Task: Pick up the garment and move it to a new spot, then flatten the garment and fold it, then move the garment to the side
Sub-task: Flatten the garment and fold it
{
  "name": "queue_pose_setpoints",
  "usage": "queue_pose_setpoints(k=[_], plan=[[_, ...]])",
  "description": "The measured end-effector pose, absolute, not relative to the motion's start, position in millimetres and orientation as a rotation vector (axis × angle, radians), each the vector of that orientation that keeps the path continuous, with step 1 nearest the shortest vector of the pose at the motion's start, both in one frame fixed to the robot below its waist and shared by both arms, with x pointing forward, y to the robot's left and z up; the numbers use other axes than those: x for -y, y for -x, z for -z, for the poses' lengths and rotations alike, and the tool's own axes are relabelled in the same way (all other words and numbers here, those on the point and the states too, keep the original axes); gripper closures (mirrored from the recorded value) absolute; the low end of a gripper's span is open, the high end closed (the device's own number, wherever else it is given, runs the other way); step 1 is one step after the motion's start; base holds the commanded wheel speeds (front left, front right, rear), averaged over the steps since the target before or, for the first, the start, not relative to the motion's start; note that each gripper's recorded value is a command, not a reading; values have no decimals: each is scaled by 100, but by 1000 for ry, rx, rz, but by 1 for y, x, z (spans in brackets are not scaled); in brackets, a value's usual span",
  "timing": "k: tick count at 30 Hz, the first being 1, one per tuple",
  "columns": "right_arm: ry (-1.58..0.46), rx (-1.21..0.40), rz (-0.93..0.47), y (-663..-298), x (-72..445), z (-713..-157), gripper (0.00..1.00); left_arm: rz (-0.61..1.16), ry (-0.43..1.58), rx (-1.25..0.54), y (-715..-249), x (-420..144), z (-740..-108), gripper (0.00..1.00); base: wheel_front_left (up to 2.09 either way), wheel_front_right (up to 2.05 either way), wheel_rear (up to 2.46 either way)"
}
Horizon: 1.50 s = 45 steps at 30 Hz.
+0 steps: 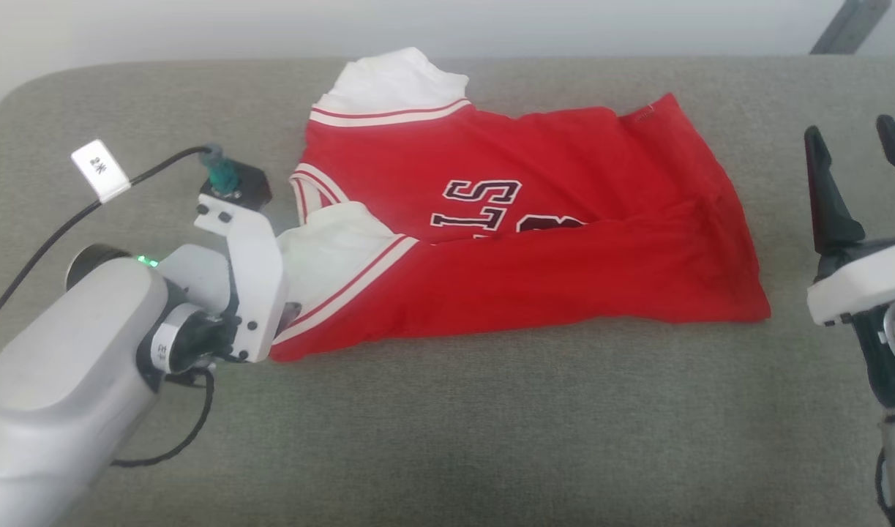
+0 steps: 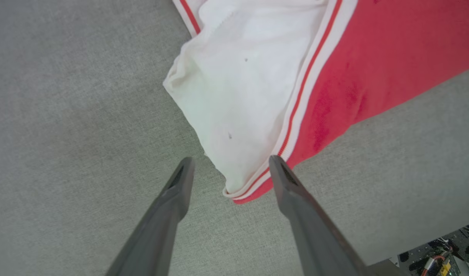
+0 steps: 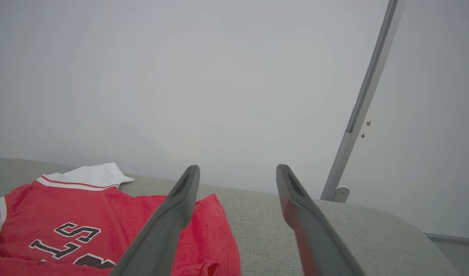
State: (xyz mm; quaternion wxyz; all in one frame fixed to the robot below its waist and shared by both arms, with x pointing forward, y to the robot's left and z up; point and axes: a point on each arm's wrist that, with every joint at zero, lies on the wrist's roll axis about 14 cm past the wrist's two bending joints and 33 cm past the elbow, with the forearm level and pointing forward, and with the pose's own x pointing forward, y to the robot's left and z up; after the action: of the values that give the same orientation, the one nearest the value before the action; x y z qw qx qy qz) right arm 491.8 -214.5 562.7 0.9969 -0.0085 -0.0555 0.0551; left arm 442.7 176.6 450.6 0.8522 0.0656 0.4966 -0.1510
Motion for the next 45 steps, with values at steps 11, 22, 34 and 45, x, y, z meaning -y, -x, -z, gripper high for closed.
queue_pose_setpoints(k=[11, 22, 34, 45], plan=[[-10, 78, -18, -469, 232, -556, 0, 260, -28, -1192, -437, -178, -404, 0, 0, 0, 0], [-48, -132, -22, -458, 231, -514, 0, 218, 105, -1275, -437, -175, -378, 100, 0, 0, 0], [-66, -627, -99, -449, 217, -420, 0, 248, 141, -1275, -436, -168, -371, 100, 0, 0, 0], [-24, -873, -161, -460, 202, -379, 100, 257, 160, -1256, -439, -169, -365, 100, 0, 0, 0]])
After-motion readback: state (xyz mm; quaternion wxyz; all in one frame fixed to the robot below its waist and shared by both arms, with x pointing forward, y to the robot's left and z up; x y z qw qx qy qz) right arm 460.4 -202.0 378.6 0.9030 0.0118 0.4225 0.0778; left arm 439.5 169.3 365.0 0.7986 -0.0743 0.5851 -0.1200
